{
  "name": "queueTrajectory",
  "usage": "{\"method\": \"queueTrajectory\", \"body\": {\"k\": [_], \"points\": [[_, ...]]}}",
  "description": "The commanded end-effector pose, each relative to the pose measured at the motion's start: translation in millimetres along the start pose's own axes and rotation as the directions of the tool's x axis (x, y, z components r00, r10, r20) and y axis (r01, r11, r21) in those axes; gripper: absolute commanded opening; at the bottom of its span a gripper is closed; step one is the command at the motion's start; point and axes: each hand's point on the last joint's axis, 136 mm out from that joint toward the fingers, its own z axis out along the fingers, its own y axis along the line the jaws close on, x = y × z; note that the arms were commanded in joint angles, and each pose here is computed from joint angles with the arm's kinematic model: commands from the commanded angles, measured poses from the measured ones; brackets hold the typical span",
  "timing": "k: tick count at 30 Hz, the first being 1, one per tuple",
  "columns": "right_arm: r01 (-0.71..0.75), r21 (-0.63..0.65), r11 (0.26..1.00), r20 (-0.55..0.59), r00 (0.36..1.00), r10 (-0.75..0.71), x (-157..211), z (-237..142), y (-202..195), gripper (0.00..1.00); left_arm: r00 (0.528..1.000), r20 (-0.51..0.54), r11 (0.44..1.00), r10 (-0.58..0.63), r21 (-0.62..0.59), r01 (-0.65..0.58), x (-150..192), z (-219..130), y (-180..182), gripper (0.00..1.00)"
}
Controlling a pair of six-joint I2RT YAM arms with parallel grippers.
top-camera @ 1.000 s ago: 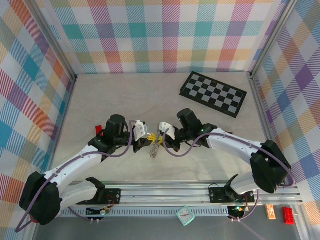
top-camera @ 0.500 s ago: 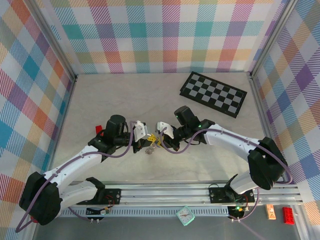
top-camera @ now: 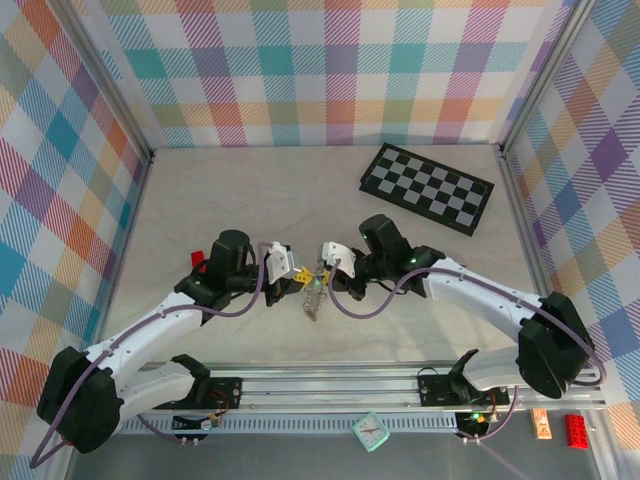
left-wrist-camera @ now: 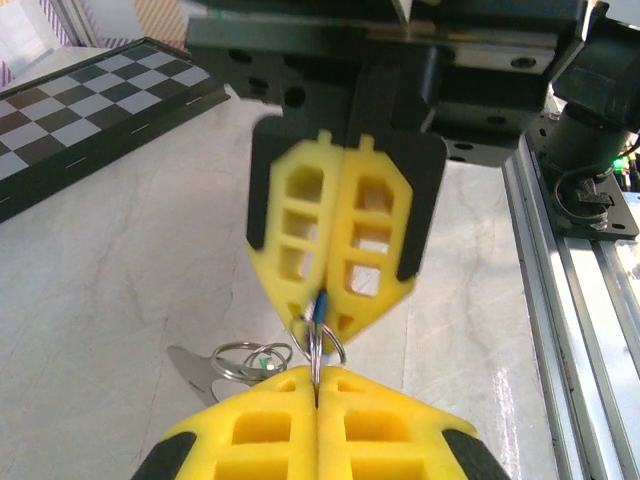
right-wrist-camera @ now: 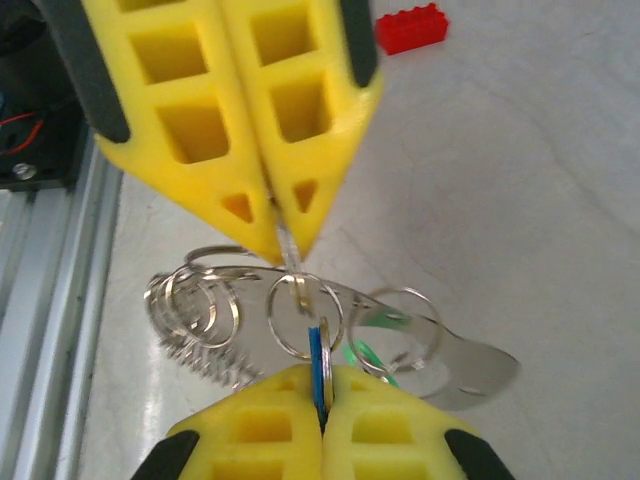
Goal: Put the keys on the keyring
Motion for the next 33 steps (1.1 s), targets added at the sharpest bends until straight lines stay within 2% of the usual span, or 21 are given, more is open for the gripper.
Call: {"method": "queueTrajectory", "body": {"k": [1, 13, 16, 18, 20, 24, 26, 29, 31, 33], "points": [[0.022, 0.073, 0.997, 0.024, 0.999, -0.024, -10, -11, -10, 0.00, 0.998, 0.036, 0.999, 0.048, 0.012, -0.049, -14, -3, -4, 0.00], [0.067, 0.092, 0.994, 0.057, 0.996, -0.072, -30, -29, -8, 0.00, 0.999, 0.011, 0.999, 0.039, -0.013, -0.039, -10, -3, 1, 0.01], [0.088, 0.098, 0.991, 0.062, 0.994, -0.095, -37, -37, -7, 0.00, 0.999, 0.023, 0.998, 0.038, -0.042, -0.037, -14, -6, 5, 0.22], [0.102, 0.103, 0.989, 0.053, 0.993, -0.108, -39, -40, -7, 0.00, 0.999, 0.033, 0.996, 0.039, -0.080, -0.036, -16, -10, 8, 0.32], [0.113, 0.104, 0.988, 0.034, 0.993, -0.117, -38, -41, -8, 0.00, 0.999, 0.041, 0.991, 0.030, -0.130, -0.025, -15, -15, 11, 0.38], [0.120, 0.101, 0.988, 0.026, 0.992, -0.124, -41, -39, -12, 0.00, 0.998, 0.067, 0.966, 0.003, -0.259, 0.014, -18, -31, 22, 0.45], [0.125, 0.089, 0.988, 0.035, 0.991, -0.129, -48, -36, -13, 0.00, 0.996, 0.090, 0.930, -0.013, -0.366, 0.045, -20, -44, 35, 0.47], [0.144, 0.066, 0.987, 0.056, 0.987, -0.147, -62, -28, -15, 0.00, 0.987, 0.159, 0.806, -0.038, -0.579, 0.124, -22, -77, 61, 0.54], [0.162, 0.037, 0.986, 0.077, 0.983, -0.165, -74, -19, -14, 0.00, 0.974, 0.222, 0.658, -0.055, -0.726, 0.202, -20, -111, 79, 0.62], [0.182, 0.009, 0.983, 0.102, 0.978, -0.182, -87, -9, -12, 0.00, 0.960, 0.273, 0.501, -0.065, -0.823, 0.268, -14, -145, 92, 0.67]]}}
